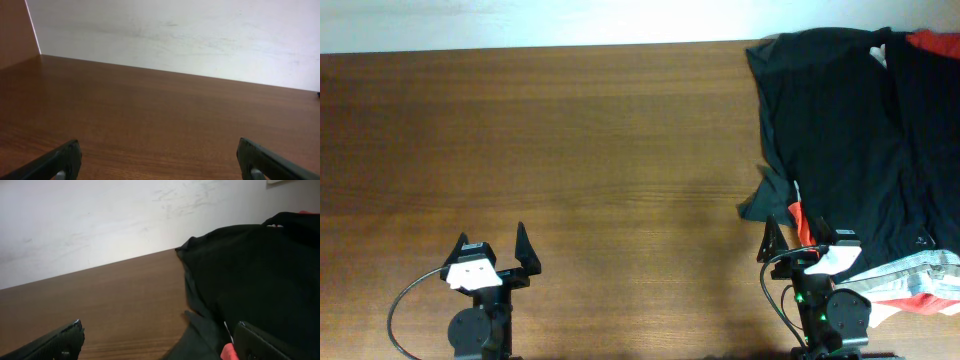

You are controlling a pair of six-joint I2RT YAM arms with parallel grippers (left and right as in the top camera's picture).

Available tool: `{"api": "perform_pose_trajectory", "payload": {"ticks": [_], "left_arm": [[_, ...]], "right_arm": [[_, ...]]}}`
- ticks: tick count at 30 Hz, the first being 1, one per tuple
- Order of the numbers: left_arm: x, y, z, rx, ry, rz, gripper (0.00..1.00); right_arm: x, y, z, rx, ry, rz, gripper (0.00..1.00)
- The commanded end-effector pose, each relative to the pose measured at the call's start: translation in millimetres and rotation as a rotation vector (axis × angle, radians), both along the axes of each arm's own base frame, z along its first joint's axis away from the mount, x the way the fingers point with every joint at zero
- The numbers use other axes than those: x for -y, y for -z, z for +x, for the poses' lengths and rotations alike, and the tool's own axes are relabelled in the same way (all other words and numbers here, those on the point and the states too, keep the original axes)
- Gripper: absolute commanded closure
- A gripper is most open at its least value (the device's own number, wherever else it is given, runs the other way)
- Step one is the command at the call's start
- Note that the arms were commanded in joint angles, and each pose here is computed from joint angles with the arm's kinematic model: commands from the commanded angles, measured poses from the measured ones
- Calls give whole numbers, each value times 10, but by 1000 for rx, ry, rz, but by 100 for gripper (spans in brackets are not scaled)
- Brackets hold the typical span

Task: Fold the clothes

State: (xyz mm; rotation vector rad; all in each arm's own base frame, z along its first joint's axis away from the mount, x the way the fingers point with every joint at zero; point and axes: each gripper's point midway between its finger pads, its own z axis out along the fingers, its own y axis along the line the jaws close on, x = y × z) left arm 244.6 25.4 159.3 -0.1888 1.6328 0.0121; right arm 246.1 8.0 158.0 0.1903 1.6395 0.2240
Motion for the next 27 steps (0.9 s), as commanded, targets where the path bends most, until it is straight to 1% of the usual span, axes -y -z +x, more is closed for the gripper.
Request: {"api": "perform_pose_trajectory", "payload": {"ticks": [1,25,27], "left_arm": [[-28,119,14,-48,-13,14,1],[-28,117,15,-47,-13,14,1],[-80,36,15,-15,-43,19,1]], "right_arm": [[22,44,2,-13,12,4,1],[22,41,3,-12,12,4,1],[44,-19,7,13,25,4,1]]}}
